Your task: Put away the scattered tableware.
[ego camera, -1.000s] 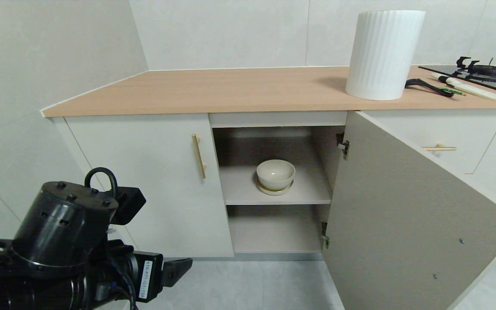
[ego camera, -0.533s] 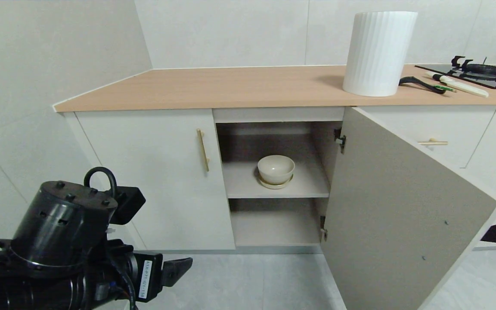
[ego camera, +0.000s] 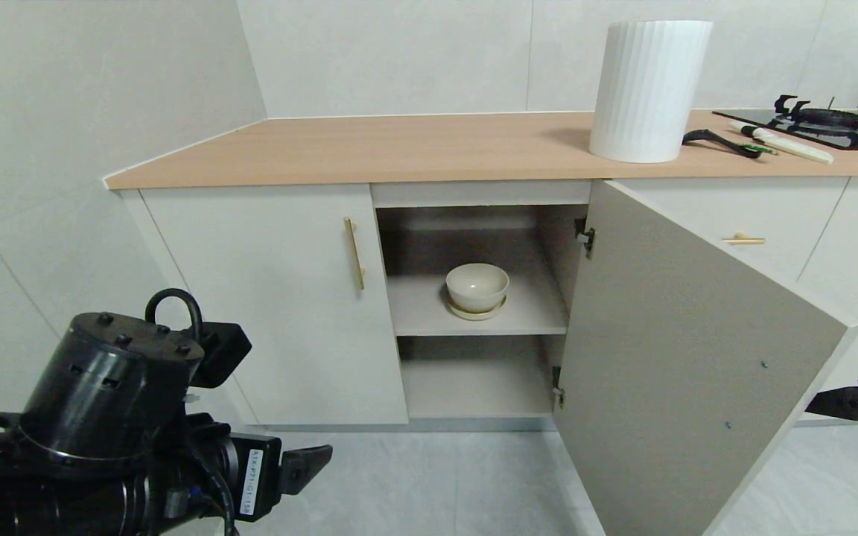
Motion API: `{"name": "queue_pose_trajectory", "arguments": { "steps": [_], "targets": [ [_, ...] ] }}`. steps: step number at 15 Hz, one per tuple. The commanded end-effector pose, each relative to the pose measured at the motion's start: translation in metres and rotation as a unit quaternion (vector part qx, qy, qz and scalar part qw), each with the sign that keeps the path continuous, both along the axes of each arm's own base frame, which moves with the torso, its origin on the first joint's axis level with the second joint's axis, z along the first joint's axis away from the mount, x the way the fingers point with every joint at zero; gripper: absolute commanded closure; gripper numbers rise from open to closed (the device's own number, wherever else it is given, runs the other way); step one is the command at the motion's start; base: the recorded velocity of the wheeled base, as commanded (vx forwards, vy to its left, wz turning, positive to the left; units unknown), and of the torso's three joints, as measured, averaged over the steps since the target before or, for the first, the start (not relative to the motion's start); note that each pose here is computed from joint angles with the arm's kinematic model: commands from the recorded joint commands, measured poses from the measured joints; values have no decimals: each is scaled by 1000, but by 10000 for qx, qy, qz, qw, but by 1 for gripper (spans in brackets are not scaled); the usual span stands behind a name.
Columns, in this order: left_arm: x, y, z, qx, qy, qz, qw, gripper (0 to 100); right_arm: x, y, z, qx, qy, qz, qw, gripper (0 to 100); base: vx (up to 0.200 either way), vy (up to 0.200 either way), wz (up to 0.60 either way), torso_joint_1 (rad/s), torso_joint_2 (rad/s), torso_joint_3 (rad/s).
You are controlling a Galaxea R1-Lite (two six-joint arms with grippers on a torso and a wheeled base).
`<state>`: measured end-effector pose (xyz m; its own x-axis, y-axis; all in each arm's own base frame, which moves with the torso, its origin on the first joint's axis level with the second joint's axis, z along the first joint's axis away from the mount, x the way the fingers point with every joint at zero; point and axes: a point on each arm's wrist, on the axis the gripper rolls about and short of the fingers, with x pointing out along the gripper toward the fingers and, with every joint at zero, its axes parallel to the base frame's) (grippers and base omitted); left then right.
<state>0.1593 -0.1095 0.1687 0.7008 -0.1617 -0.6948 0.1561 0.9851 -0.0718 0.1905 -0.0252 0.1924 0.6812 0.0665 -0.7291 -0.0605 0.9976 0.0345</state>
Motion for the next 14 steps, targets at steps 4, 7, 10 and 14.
{"name": "queue_pose_trajectory", "arguments": {
  "steps": [4,7,10,14],
  "targets": [
    [0,0,0,0,2,4,10000,0,1,-4,0,-412,36,-415,9983,0,0,0,0,0,0,0],
    [0,0,0,0,2,4,10000,0,23,-7,-14,-384,52,-454,9982,0,0,0,0,0,0,0],
    [0,0,0,0,2,4,10000,0,35,-8,-21,-184,-171,-606,9978,0,0,0,0,0,0,0],
    [0,0,0,0,2,4,10000,0,40,2,-19,230,-345,-542,9977,0,0,0,0,0,0,0]
  ]
}}
